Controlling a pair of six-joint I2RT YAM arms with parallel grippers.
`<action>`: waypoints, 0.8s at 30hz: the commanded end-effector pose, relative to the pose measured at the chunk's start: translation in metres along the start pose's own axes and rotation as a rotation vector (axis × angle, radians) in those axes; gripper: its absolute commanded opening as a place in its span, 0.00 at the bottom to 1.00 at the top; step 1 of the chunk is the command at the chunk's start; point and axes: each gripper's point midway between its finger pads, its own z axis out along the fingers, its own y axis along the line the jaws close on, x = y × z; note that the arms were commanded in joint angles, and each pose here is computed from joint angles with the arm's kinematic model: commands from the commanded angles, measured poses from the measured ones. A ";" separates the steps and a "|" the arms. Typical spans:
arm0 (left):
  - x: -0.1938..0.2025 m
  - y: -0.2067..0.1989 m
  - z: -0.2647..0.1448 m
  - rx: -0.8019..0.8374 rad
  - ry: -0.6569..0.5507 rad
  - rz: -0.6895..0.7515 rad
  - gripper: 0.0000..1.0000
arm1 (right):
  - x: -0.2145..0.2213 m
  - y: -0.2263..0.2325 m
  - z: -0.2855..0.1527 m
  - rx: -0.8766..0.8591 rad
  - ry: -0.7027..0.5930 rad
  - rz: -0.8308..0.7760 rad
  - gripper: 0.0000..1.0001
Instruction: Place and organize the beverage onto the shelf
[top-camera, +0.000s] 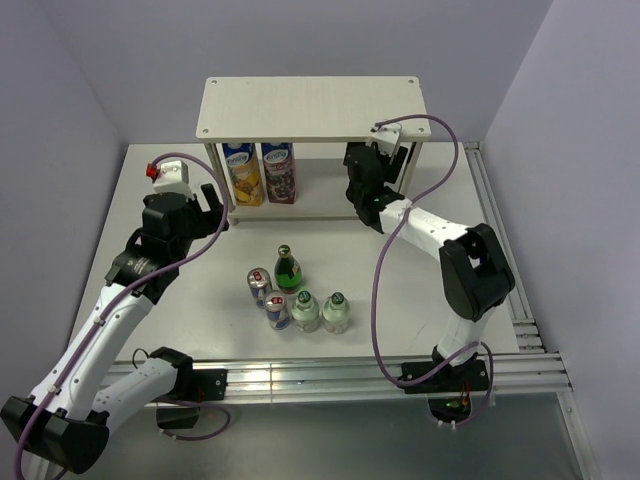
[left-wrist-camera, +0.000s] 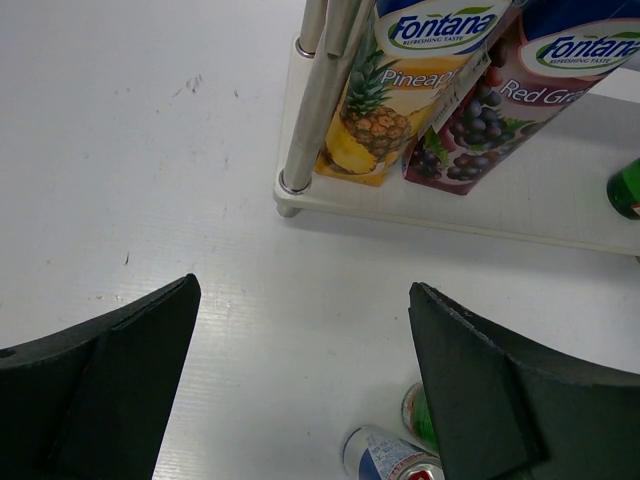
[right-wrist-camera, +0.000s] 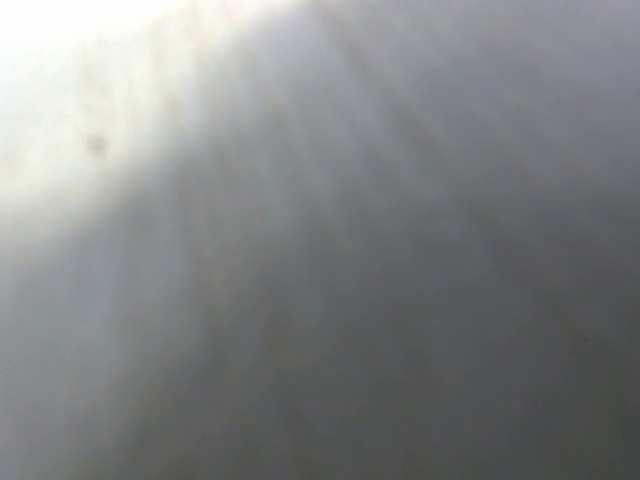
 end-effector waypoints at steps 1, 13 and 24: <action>-0.003 -0.003 0.002 0.017 -0.016 0.009 0.92 | -0.011 0.007 0.002 -0.014 -0.010 0.037 0.93; 0.000 0.000 0.006 0.001 -0.007 0.011 0.92 | -0.021 -0.017 -0.067 -0.053 0.047 0.088 0.95; -0.001 0.007 0.008 -0.039 -0.015 0.005 0.91 | 0.013 0.043 -0.197 -0.518 0.291 0.093 0.93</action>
